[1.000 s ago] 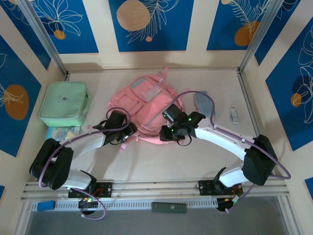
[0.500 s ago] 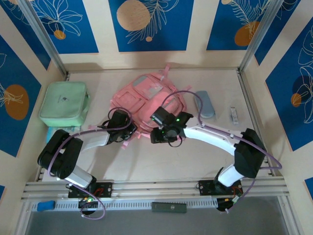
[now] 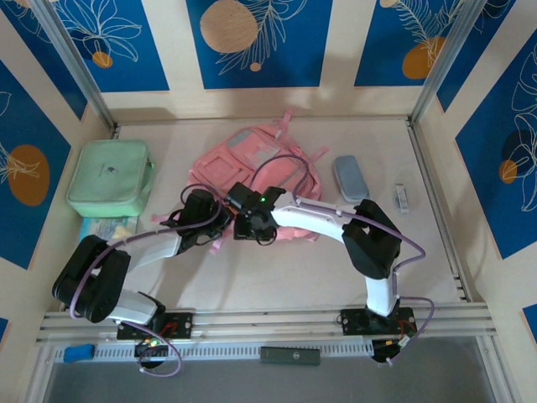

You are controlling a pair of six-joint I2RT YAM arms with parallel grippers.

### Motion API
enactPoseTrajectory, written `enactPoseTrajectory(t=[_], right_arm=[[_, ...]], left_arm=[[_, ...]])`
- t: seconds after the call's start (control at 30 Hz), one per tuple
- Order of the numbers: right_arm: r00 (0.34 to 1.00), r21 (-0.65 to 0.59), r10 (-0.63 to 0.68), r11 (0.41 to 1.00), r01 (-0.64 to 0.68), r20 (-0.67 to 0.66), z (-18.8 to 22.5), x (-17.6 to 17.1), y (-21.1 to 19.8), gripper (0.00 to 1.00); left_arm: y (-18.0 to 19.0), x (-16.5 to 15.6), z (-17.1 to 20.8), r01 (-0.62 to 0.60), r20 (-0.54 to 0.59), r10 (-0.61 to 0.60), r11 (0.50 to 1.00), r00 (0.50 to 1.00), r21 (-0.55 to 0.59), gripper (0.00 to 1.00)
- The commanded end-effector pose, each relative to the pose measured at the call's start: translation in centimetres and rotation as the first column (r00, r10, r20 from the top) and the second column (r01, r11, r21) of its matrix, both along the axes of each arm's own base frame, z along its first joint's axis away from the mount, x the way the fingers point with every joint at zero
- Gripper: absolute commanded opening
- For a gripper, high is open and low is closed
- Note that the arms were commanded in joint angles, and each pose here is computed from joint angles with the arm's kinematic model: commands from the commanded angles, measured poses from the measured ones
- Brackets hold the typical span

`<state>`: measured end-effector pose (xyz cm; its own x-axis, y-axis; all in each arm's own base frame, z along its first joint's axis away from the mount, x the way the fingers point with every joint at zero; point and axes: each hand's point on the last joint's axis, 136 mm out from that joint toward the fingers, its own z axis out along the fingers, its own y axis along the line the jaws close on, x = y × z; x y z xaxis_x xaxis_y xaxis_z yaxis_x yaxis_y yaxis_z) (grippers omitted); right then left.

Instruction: Pack books, pencil case, and school supplies into a backpack

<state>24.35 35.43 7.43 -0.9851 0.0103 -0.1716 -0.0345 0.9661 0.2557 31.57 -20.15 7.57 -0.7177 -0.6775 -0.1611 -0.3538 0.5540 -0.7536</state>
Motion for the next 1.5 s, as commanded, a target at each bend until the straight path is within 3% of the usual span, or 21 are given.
enactPoseTrajectory(t=[0.0,0.27,0.47,0.6,0.77,1.07,1.47], right_arm=[[0.996,0.044,-0.084,0.996,0.083,0.024,1.1,1.6,0.8,0.52],[0.972,-0.029,-0.222,0.974,0.225,0.071,0.8,3.3,-2.5,0.52],[0.971,-0.11,-0.192,0.972,0.208,0.142,3.2,1.5,-6.3,0.48],[0.977,-0.085,-0.141,0.984,0.156,0.157,5.2,0.0,-7.5,0.44],[0.988,-0.05,-0.038,0.998,0.046,0.151,6.8,-1.7,-4.7,0.45],[0.995,0.057,-0.003,0.998,-0.003,0.098,5.6,-0.1,0.9,0.37],[0.99,-0.007,-0.091,0.996,0.092,0.106,2.9,3.5,0.9,0.35]], left_arm=[[-1.7,0.3,2.9,0.041,0.093,-0.031,0.993,0.995,-0.107,0.0],[-1.9,0.2,5.6,0.042,0.154,-0.017,0.986,0.988,-0.161,0.0],[-1.2,-0.2,7.2,0.044,0.19,-0.019,0.99,0.982,-0.132,0.0],[-1.2,-0.2,7.9,0.054,0.208,-0.026,0.99,0.978,-0.131,0.0],[-1.4,-0.1,8.7,0.063,0.225,-0.031,0.989,0.974,-0.133,0.0],[-1.7,-0.3,9.3,0.067,0.242,-0.03,0.987,0.97,-0.143,0.0],[-1.8,-0.5,9.8,0.074,0.254,-0.033,0.986,0.967,-0.152,0.0]])
